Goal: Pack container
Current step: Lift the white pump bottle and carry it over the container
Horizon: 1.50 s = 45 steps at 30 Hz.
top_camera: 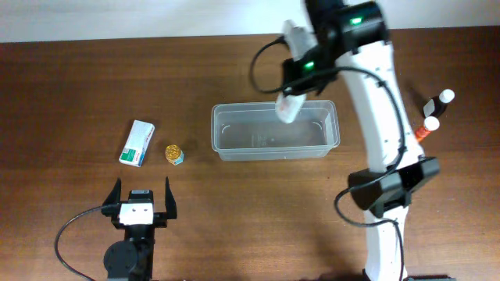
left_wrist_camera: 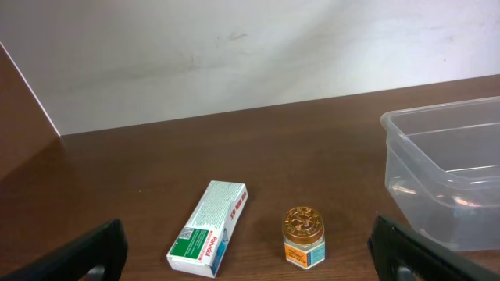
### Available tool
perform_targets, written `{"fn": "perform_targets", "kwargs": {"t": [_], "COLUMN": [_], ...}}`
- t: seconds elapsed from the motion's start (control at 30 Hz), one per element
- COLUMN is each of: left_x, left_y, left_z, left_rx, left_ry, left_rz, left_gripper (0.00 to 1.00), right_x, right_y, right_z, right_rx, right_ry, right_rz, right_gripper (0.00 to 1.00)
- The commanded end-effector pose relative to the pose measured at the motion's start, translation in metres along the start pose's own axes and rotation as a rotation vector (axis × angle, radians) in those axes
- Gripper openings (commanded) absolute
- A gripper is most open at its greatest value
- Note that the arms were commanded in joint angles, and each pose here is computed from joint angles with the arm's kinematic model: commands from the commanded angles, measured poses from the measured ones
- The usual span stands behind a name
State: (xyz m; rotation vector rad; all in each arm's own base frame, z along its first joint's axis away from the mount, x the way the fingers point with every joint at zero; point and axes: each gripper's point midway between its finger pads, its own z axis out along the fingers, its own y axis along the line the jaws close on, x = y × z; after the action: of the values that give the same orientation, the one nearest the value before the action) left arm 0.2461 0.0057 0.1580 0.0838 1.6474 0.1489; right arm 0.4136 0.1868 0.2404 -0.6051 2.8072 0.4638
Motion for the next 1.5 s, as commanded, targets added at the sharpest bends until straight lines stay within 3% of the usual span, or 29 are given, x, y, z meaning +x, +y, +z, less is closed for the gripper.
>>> {"fn": "perform_targets", "kwargs": {"t": [0.0,0.33,0.93,1.17,1.47], "left_x": [0.0,0.0,0.0,0.0,0.0], "left_y": [0.0,0.0,0.0,0.0,0.0], "left_z": [0.0,0.0,0.0,0.0,0.0], "left_rx": [0.004,0.004,0.004,0.004,0.004], "left_ry": [-0.004,-0.004,-0.004,-0.004,-0.004], "left_rz": [0.016,0.016,0.016,0.016,0.016], "left_gripper": [0.99,0.99,0.99,0.99,0.99], "right_x": [-0.002,-0.018,-0.022,-0.017,-0.021], "right_y": [0.027,0.077,0.063,0.058,0.061], "right_z": [-0.013,0.019,0.115,0.137,0.137], "right_rx": [0.073,0.074,0.072,0.071,0.062], "right_ry": [-0.042,-0.083,-0.041,-0.031,-0.057], "right_rz": [-0.034,-0.125,-0.252,-0.209,0.012], "right_gripper": [0.15,0.15,0.15,0.16,0.15]}}
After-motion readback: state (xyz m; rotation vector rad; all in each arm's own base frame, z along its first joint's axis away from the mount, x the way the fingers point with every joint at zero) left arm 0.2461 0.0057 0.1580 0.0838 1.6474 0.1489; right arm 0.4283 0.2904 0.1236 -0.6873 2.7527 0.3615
